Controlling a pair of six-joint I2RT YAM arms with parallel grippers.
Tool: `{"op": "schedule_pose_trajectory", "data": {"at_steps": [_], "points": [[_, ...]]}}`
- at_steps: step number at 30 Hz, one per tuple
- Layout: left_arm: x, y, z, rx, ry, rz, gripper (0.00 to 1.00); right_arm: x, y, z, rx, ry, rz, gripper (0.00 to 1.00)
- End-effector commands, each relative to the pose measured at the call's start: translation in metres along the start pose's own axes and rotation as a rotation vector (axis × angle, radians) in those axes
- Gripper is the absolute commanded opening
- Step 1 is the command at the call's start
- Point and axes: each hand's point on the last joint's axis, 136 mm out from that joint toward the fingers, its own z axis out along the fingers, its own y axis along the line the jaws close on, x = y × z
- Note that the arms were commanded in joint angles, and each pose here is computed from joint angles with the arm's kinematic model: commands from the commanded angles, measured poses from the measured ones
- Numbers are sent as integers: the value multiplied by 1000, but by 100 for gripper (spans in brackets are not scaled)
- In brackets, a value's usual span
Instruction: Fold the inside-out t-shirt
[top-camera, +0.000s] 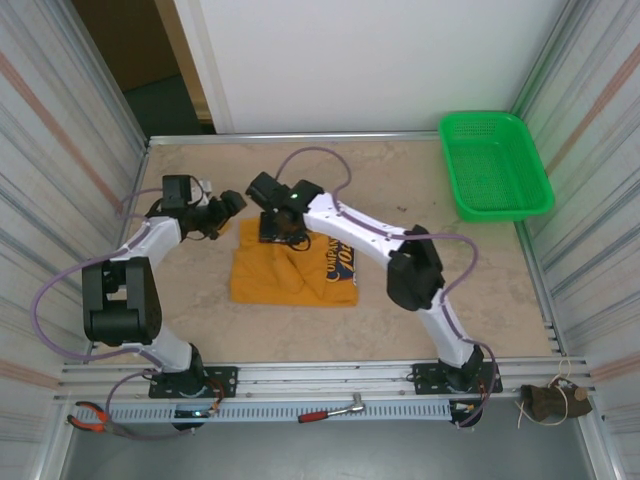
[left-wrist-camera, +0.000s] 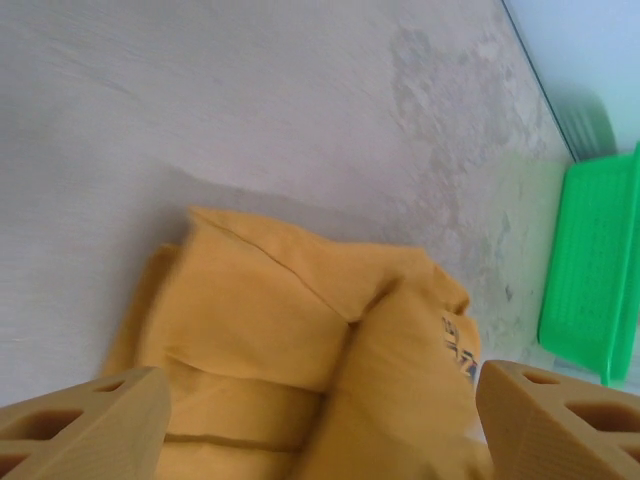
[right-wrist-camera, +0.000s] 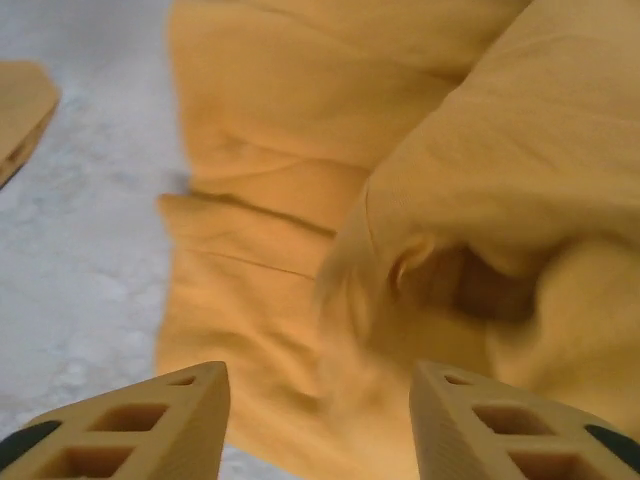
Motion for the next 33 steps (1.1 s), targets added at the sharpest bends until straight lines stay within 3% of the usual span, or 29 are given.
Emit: {"op": "schedule_pose_trajectory", "data": {"at_steps": [1, 4, 7, 9, 14, 17, 21, 27, 33], "points": [[-20, 14, -18, 16, -74, -60, 81, 16, 55, -22, -147, 47, -93, 61], [-26, 14, -24, 18, -80, -60, 81, 6, 61, -66, -186, -26, -138, 66], [-21, 2, -26, 36, -72, -32, 81, -15, 27, -100, -162, -106, -121, 66], [-10, -12, -27, 44, -54, 7, 81, -26, -22, -106, -113, -124, -58, 66], [42, -52, -17, 50, 40, 150, 81, -36, -163, -80, -34, -73, 191, 67], [80, -72, -1, -15, 114, 297, 82, -43, -207, -60, -77, -16, 279, 68], [111, -83, 23, -208, 173, 537, 82, -55, -222, -36, -145, 56, 315, 68], [127, -95, 56, -452, 217, 803, 83, -65, -233, -2, -168, 109, 352, 68], [138, -74, 76, -625, 271, 910, 82, -71, -234, 14, -179, 115, 375, 68]]}}
